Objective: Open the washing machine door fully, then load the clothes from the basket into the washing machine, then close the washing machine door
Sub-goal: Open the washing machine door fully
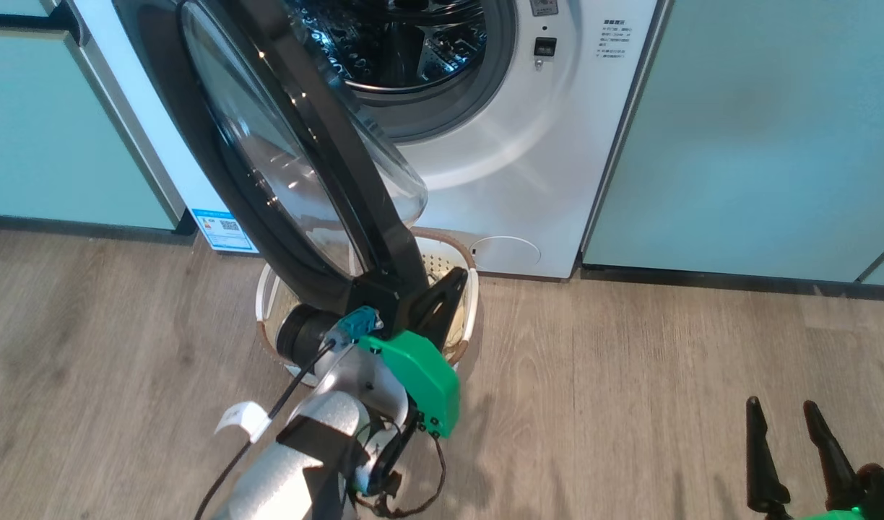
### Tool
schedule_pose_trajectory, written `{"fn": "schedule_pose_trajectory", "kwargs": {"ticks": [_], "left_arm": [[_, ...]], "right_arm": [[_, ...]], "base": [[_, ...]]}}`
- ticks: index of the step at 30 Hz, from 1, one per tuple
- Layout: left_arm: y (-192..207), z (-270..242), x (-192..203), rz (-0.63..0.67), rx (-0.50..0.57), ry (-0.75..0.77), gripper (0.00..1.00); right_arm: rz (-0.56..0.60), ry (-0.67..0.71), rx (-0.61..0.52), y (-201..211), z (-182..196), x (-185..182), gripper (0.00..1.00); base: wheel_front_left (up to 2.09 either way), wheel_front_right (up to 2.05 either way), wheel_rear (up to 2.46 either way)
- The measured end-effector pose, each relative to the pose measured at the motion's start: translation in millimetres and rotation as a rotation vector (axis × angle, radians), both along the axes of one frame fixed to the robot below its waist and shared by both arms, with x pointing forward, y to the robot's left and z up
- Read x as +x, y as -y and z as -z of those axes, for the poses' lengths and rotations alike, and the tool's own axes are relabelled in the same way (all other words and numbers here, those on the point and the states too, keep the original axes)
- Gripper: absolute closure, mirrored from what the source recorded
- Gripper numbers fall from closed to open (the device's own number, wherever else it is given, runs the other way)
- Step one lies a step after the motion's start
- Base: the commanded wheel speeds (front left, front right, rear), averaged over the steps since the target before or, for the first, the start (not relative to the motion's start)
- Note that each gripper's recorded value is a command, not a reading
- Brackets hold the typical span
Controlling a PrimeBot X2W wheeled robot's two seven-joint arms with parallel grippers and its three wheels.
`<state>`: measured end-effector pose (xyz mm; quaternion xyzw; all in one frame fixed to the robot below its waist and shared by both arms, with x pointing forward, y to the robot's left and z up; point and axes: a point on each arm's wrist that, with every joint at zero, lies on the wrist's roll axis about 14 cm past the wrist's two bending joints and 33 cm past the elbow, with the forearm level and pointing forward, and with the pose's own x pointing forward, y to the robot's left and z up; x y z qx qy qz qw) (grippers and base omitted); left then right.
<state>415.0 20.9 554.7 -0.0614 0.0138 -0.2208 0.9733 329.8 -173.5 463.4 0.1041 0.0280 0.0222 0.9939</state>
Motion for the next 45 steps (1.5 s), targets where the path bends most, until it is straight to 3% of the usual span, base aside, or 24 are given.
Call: {"fn": "schedule_pose_trajectory", "kwargs": {"ticks": [24, 45], "left_arm": [[-18.0, 6.1, 0.8, -0.066, -0.022, -0.025, 1.00], [-61.6, 12.2, -32.0, -0.209, -0.034, -0.045, 1.00]], "right_arm": [[-0.026, -0.008, 0.000, -6.7, 3.0, 9.0, 0.00], [-0.103, -0.007, 0.011, -30.6, 3.6, 19.9, 0.00]], "base": [[0.00, 0.00, 0.00], [0.00, 0.00, 0.00]]}}
